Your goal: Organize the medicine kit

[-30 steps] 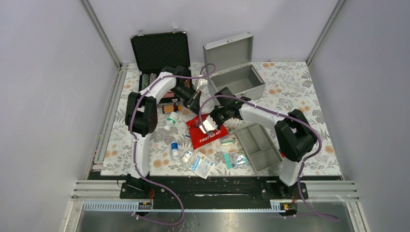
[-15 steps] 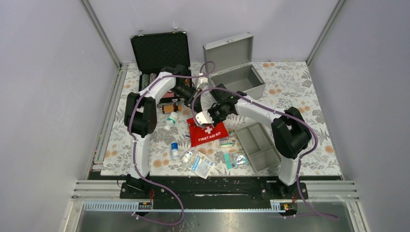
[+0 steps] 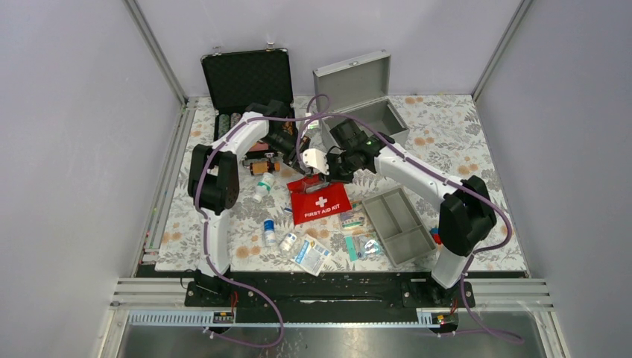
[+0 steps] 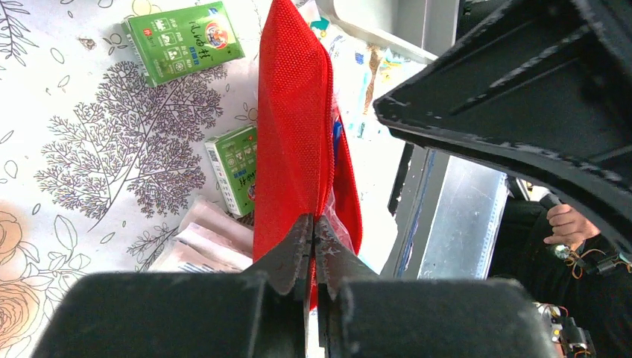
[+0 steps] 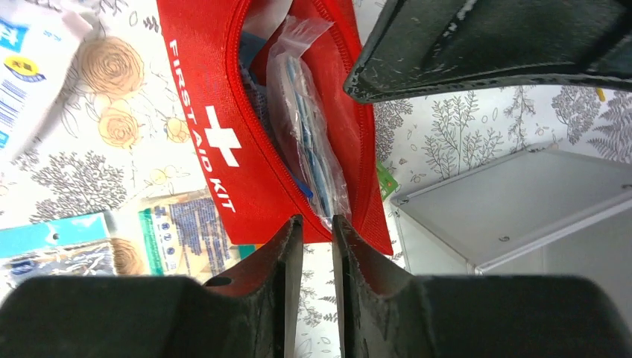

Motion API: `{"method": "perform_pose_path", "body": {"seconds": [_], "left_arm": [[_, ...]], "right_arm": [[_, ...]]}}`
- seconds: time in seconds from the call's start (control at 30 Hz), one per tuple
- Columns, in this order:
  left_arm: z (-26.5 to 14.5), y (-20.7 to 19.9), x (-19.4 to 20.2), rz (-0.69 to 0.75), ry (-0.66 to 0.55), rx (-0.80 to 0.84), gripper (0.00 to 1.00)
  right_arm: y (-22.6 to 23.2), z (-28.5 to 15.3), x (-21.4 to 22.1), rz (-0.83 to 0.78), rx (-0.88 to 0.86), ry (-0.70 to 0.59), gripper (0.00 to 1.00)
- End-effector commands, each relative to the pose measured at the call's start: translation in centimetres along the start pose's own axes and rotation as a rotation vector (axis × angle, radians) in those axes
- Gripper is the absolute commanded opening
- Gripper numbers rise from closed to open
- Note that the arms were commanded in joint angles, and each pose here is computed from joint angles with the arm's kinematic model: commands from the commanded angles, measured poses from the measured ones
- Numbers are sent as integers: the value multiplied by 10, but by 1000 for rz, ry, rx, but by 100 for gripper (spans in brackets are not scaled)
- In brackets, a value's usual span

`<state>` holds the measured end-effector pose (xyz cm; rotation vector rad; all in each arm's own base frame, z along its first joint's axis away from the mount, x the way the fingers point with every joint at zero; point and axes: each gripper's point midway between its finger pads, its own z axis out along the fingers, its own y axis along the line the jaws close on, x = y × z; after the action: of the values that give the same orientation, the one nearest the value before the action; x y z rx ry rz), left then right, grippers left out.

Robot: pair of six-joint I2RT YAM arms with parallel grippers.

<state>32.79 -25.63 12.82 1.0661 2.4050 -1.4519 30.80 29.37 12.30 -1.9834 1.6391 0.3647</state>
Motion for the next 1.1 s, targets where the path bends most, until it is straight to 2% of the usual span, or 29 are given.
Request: {"method": "perform_pose_path", "body": {"seconds": [0.0,0.1,0.33,0.47,0.7,0.9,1.07], "left_arm": [[-11,-22,-12,69,-52,25,0],[-11,-23,-13,70,-55,29,0],[-9,-24,-15,45,-60,48,0],[-10,-27,-16,33,-64,53,0],[-8,-28,-17,-6,-66,70,0],[-7,-23,-12,9,-47,40,0],[-5,-21,-5,69,-14,-4,0]], "right_arm": [[0,-16,-17,117,27,-59,28],[-2,-14,-18,116,26,-61,26],[-18,10,-27,230,82,-141,11],[-16,30,-25,290,61,-160,8],[12,58,2,362,-14,-93,7],[-10,26,1,424,85,-92,8],[-20,-25,-27,390,81,-223,18]]}}
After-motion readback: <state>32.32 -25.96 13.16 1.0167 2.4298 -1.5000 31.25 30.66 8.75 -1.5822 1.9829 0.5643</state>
